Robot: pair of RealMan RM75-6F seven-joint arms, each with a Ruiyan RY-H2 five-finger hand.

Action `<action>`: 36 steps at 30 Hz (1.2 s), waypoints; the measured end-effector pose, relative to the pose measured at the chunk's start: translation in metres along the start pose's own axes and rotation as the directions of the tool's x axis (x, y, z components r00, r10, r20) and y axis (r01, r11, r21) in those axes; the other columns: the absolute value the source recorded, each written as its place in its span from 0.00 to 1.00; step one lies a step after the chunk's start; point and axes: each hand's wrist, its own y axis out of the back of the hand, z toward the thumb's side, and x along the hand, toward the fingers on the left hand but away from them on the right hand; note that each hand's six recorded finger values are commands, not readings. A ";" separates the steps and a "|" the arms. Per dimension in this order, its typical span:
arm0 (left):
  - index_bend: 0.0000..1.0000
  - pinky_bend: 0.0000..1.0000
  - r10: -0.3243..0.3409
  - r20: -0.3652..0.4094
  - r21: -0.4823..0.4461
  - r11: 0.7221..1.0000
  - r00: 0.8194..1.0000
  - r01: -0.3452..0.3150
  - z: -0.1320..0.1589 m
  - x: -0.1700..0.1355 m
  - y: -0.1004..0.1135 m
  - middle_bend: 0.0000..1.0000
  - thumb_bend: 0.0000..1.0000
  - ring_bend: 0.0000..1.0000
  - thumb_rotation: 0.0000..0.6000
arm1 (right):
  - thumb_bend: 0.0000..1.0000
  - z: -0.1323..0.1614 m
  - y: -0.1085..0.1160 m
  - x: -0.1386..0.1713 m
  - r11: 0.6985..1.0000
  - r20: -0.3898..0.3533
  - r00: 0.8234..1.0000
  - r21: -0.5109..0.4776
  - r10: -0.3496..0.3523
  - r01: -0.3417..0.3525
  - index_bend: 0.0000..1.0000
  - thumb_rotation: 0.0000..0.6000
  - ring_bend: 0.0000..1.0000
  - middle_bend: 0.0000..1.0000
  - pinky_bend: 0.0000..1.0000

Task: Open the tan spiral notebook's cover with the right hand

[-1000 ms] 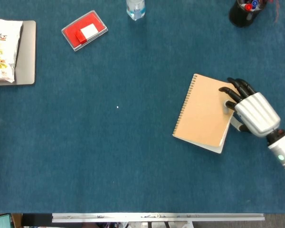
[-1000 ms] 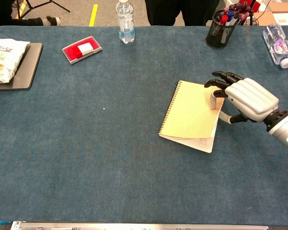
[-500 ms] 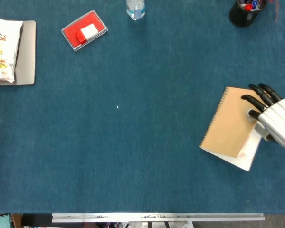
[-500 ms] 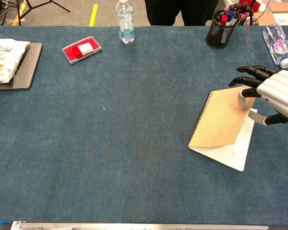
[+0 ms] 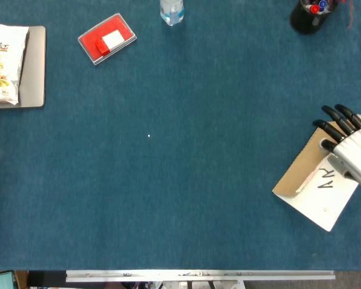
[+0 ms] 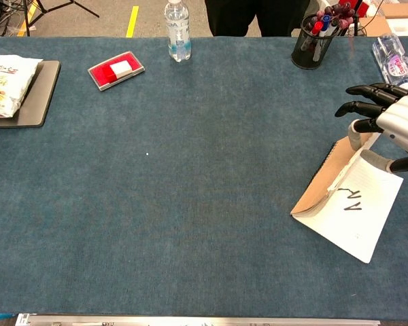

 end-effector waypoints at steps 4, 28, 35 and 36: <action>0.56 0.45 0.002 -0.004 -0.006 1.000 1.000 -0.002 -0.001 0.000 0.001 0.40 0.08 0.28 1.00 | 0.40 0.001 -0.008 -0.015 1.000 0.008 1.000 -0.010 -0.003 0.003 0.70 1.00 0.07 0.25 0.12; 0.56 0.45 0.003 0.001 -0.017 1.000 1.000 -0.003 -0.002 0.000 0.003 0.40 0.08 0.28 1.00 | 0.34 0.027 -0.021 -0.093 0.990 0.006 0.993 -0.072 -0.120 0.120 0.26 1.00 0.07 0.25 0.12; 0.56 0.45 0.005 -0.001 -0.024 1.000 1.000 -0.005 -0.002 -0.001 0.004 0.40 0.08 0.28 1.00 | 0.22 0.034 -0.028 -0.106 0.986 0.014 0.989 -0.074 -0.148 0.149 0.00 1.00 0.07 0.25 0.12; 0.56 0.45 0.005 -0.001 -0.024 1.000 1.000 -0.005 -0.002 -0.001 0.005 0.40 0.08 0.28 1.00 | 0.21 0.035 -0.028 -0.108 0.985 0.014 0.987 -0.072 -0.159 0.159 0.00 1.00 0.07 0.25 0.12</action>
